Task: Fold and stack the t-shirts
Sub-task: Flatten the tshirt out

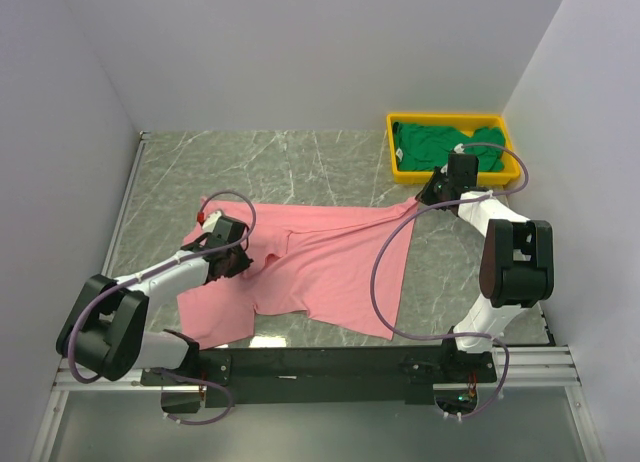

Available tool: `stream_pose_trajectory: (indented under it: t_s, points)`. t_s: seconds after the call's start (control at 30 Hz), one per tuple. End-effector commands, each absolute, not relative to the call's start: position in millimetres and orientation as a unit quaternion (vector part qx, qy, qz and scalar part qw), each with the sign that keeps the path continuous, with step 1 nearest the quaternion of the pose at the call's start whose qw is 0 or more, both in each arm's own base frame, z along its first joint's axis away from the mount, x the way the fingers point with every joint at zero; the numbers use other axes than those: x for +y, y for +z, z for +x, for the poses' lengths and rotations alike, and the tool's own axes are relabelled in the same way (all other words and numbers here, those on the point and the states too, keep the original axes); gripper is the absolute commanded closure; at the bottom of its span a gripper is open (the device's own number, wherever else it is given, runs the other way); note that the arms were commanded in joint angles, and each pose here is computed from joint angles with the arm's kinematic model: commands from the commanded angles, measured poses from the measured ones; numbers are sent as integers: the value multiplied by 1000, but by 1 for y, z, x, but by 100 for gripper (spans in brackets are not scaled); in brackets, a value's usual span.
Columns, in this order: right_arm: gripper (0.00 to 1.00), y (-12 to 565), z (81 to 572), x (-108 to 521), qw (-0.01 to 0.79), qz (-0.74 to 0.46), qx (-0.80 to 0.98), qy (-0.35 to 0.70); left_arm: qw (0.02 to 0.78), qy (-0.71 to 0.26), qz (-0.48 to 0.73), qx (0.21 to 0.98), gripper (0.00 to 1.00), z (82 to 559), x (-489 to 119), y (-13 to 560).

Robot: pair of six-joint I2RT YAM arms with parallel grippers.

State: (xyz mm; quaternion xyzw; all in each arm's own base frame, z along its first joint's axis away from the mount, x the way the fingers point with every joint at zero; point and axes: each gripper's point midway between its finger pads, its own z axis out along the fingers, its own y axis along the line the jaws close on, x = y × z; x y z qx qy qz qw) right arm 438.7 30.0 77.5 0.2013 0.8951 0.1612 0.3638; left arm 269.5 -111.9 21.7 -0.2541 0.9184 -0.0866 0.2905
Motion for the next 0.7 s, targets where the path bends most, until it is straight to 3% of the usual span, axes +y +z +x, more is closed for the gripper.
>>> stream_pose_trajectory:
  t_s: [0.0,0.03,0.17,0.4,0.67]
  points:
    - [100,88,445,29,386,195,888,158,295,-78,-256,917,91,269,-109,23]
    - [100,90,445,28,388,195,887,156,299,-77,-255,916,99,271,-108,26]
    - [100,97,446,23,396,197,885,146,326,-64,-251,909,99,287,-99,54]
    - [100,109,448,23,400,200,883,145,425,-71,-277,859,99,362,-46,152]
    - [100,105,452,29,379,218,885,162,452,-98,-284,840,99,433,-18,190]
